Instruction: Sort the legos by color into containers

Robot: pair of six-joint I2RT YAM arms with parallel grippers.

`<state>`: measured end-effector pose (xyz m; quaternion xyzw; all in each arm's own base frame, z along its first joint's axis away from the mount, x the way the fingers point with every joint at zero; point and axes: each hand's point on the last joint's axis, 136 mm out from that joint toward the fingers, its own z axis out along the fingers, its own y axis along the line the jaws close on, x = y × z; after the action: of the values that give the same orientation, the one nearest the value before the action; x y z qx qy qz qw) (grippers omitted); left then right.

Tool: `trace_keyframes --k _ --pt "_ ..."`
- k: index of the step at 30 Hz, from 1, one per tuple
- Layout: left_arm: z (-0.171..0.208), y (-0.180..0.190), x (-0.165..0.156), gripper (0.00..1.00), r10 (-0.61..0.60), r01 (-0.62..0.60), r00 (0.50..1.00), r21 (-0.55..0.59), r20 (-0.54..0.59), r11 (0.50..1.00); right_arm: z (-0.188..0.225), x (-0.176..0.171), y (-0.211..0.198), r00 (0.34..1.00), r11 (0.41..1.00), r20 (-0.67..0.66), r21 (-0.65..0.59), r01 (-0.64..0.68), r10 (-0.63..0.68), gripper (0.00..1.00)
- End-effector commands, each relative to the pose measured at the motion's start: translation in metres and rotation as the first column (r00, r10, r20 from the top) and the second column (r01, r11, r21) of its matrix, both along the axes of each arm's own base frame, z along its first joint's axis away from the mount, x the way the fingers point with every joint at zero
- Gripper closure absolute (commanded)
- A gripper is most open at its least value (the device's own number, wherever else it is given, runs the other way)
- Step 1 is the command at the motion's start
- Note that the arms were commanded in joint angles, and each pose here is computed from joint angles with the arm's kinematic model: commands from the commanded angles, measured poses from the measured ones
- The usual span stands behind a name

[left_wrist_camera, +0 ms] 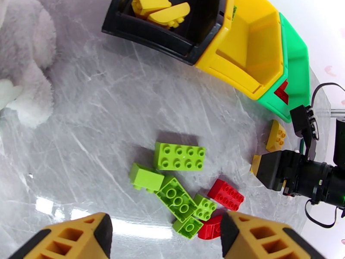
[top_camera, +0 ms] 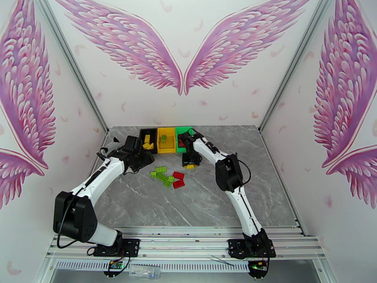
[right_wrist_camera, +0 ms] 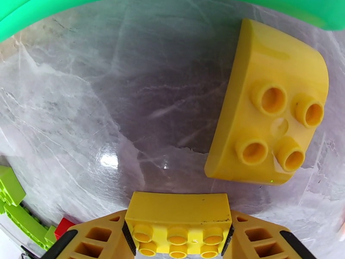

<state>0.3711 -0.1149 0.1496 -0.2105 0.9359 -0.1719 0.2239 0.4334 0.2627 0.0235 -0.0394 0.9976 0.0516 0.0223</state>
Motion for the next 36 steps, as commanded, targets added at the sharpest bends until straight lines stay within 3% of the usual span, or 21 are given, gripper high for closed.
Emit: trace_keyframes --k 1,6,10,15,21,27,36 --pt "0.010 -0.018 0.018 0.30 -0.016 0.019 0.999 -0.083 0.035 0.996 0.023 0.005 0.006 0.998 0.998 0.046 0.058 0.033 -0.035 0.51" --pt "0.015 -0.037 0.042 0.31 -0.025 0.035 0.998 -0.179 0.055 0.983 0.053 0.003 0.032 0.995 0.969 0.066 0.242 0.056 -0.074 0.53" --pt "0.027 -0.042 0.068 0.32 0.004 0.019 0.996 -0.263 0.085 0.965 0.075 0.005 0.060 0.995 0.907 0.060 0.417 0.053 -0.086 0.53" --pt "0.038 -0.033 0.098 0.34 0.062 -0.028 0.993 -0.311 0.101 0.950 0.093 0.012 0.106 0.995 0.747 -0.006 0.660 0.077 -0.096 0.53" --pt "0.047 -0.001 0.123 0.35 0.195 -0.143 0.974 -0.356 0.113 0.923 0.106 0.035 0.144 0.992 0.564 -0.053 0.818 0.108 -0.112 0.54" --pt "0.045 0.014 0.133 0.36 0.232 -0.178 0.968 -0.378 0.101 0.908 0.121 0.060 0.174 0.991 0.385 -0.070 0.917 0.109 -0.115 0.55" --pt "0.047 0.024 0.135 0.36 0.257 -0.199 0.960 -0.379 0.109 0.904 0.142 0.093 0.216 0.991 0.177 -0.082 0.979 0.101 -0.109 0.54"
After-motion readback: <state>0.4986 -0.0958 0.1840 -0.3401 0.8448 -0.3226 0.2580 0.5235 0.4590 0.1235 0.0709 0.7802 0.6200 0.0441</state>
